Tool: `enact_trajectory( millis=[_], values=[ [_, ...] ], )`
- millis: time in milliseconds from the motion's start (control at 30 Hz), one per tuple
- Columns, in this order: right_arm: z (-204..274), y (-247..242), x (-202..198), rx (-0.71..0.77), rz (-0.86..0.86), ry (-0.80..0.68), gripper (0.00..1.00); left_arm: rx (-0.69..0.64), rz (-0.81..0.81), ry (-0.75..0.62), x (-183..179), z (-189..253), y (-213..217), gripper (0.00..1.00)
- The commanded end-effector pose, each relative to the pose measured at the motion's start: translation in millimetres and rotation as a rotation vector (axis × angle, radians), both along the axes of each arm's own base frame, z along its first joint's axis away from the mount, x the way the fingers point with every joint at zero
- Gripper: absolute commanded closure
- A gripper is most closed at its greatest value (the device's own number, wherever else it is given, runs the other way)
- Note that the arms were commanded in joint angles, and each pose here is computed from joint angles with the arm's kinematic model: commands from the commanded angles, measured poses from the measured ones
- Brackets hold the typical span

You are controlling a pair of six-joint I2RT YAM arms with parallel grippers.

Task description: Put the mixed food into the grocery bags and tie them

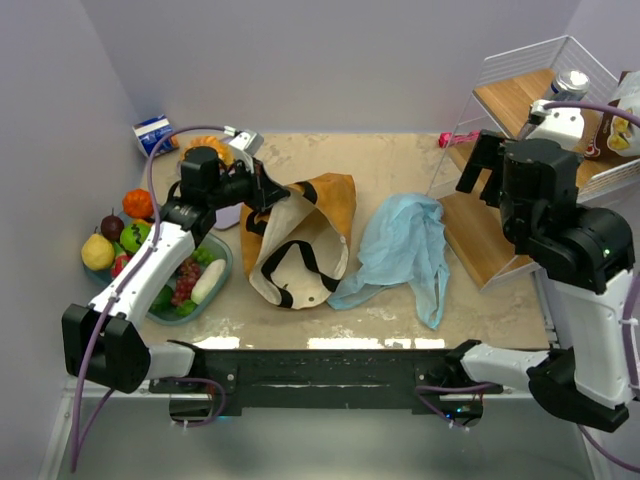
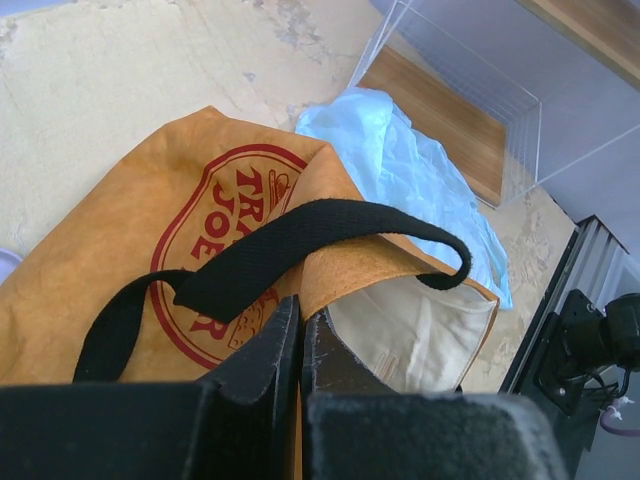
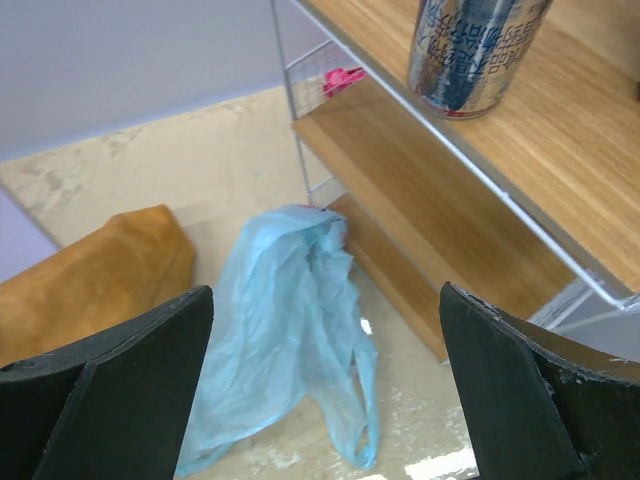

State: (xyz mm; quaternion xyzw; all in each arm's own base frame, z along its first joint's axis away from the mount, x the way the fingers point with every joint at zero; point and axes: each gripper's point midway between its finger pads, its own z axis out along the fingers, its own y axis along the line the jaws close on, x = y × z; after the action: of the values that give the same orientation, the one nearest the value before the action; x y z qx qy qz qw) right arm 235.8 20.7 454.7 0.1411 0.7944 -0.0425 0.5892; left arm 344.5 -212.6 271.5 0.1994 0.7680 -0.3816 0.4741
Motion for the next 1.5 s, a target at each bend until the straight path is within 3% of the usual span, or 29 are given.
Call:
enact_trajectory(
  millis=[0, 600, 733, 1467],
  values=[
    [14, -28, 10, -0.108, -0.157, -0.048, 0.01, -0.045, -0.022, -0.078, -4, 24, -2, 1.0],
    [15, -80, 71, -0.155, -0.261, -0.062, 0.02, -0.048, -0.02, -0.104, -12, 26, 1, 1.0],
    [14, -87, 84, -0.142, -0.257, -0.088, 0.1, -0.043, -0.02, -0.1, -12, 24, 1, 1.0],
    [-27, -119, 116, -0.146, -0.309, -0.138, 0.27, -0.026, -0.012, -0.082, -10, 14, 3, 1.0]
  ],
)
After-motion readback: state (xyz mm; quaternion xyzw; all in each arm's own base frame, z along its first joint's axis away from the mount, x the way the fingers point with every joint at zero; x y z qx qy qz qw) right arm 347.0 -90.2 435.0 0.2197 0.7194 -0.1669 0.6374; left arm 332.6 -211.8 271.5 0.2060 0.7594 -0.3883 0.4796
